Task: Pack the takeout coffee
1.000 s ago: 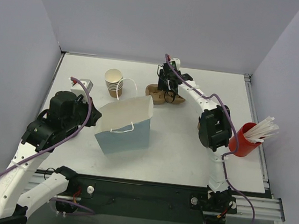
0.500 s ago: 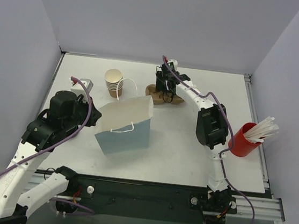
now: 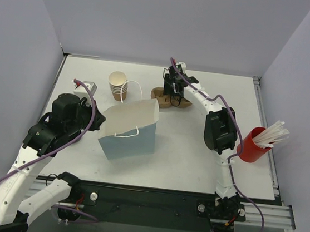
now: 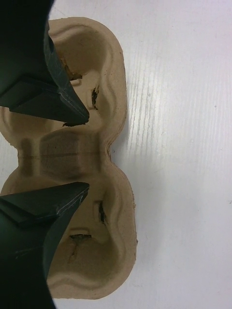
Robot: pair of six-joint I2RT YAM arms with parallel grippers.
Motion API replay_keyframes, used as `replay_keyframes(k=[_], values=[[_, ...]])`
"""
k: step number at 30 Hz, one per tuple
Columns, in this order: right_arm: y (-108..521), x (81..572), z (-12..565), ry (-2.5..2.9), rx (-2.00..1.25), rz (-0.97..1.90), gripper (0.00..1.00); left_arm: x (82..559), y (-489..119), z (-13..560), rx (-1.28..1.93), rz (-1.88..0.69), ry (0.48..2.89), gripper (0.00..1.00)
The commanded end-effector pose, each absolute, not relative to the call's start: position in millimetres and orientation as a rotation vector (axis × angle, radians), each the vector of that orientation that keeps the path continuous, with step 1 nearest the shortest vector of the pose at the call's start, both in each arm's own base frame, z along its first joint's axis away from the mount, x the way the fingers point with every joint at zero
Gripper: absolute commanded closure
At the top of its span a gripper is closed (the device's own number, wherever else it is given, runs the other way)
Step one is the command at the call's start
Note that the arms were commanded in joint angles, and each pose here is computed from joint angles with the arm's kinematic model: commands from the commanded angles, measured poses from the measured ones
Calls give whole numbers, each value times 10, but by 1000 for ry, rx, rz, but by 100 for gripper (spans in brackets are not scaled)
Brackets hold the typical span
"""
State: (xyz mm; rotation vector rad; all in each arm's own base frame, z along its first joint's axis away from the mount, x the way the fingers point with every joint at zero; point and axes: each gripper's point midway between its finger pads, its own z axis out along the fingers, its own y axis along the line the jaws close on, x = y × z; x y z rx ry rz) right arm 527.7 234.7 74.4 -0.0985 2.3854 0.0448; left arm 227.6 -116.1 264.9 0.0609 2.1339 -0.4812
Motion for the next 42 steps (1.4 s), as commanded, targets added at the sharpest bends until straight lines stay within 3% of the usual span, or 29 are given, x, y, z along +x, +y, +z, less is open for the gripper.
replay_keyframes(k=[1,9,13,23,32,42], values=[[2328,5257,730,2403,-69,34,48,2265,-1146,2774,77,-479,2106,100],[2310,5251,736,2406,-59,24,51,2268,-1157,2777,77,-485,2107,100],[2302,5262,793,2396,-50,20,58,2259,-1154,2785,75,-487,2104,100],[2297,5326,1379,2290,-33,47,59,2270,-1151,2742,69,-482,2110,100],[2288,5343,1328,2297,-83,21,59,2281,-1161,2735,63,-487,2111,100],[2256,5356,1874,2207,-47,56,60,2318,-1165,2762,60,-481,2112,100]])
